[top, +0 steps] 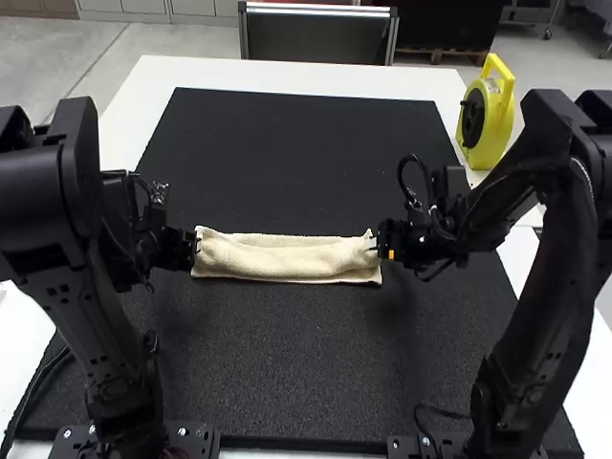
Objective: Fold the towel.
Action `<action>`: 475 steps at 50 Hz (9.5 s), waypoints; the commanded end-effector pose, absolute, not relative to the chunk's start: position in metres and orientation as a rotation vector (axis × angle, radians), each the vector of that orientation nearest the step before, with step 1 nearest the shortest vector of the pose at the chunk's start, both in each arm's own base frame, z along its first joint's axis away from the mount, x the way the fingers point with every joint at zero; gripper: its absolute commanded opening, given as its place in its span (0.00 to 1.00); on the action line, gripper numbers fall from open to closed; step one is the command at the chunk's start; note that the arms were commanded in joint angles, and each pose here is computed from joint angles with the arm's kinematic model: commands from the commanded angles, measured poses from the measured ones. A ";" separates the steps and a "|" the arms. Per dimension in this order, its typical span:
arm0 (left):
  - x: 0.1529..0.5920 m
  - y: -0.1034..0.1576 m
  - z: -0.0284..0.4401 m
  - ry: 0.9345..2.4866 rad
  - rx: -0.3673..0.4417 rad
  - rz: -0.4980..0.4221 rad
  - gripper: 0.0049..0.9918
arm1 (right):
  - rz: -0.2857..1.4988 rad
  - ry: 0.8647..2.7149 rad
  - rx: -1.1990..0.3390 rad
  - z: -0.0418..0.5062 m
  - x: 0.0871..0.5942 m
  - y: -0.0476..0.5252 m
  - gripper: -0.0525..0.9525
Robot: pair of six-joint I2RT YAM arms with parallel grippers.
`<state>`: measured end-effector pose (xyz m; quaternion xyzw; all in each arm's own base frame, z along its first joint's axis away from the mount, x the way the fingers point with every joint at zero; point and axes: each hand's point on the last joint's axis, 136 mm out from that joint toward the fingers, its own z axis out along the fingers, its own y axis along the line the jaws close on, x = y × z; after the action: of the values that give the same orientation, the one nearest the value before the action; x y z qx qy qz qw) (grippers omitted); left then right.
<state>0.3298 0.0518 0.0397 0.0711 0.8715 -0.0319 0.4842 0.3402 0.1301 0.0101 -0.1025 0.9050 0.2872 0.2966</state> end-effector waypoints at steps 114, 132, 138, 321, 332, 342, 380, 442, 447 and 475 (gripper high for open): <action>0.327 0.054 0.040 2.124 0.155 -0.082 0.96 | 0.901 2.238 -0.349 0.053 0.368 0.187 0.03; 0.324 0.056 0.036 2.139 0.139 -0.065 0.97 | 0.978 2.216 -0.445 0.066 0.355 0.220 0.03; 0.323 0.060 0.035 2.144 0.114 -0.062 0.97 | 1.021 2.206 -0.478 0.071 0.349 0.234 0.03; 0.291 0.142 0.077 2.015 -0.126 0.163 0.97 | 1.442 2.014 -0.855 0.098 0.307 0.455 0.03; 0.291 0.142 0.076 2.017 -0.131 0.162 0.97 | 1.453 2.010 -0.861 0.096 0.308 0.463 0.03; 0.291 0.142 0.076 2.016 -0.130 0.160 0.97 | 1.463 2.007 -0.865 0.094 0.309 0.472 0.03; 0.291 0.142 0.076 2.016 -0.142 0.150 0.97 | 1.526 1.977 -0.876 0.095 0.308 0.504 0.07; 0.288 0.138 0.071 2.027 -0.148 0.135 0.97 | 1.546 1.944 -0.754 0.128 0.335 0.468 0.03; 0.289 0.139 0.076 2.012 -0.160 0.131 0.97 | 1.536 1.939 -0.745 0.133 0.336 0.461 0.03; 0.296 0.059 0.139 1.970 0.078 -0.057 0.97 | 1.387 2.027 -0.527 0.112 0.390 0.375 0.28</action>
<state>0.2849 0.0804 0.1100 -0.0085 0.8507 -0.0068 0.5255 0.3721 0.3957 0.0911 -0.2103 0.7730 0.5316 0.2752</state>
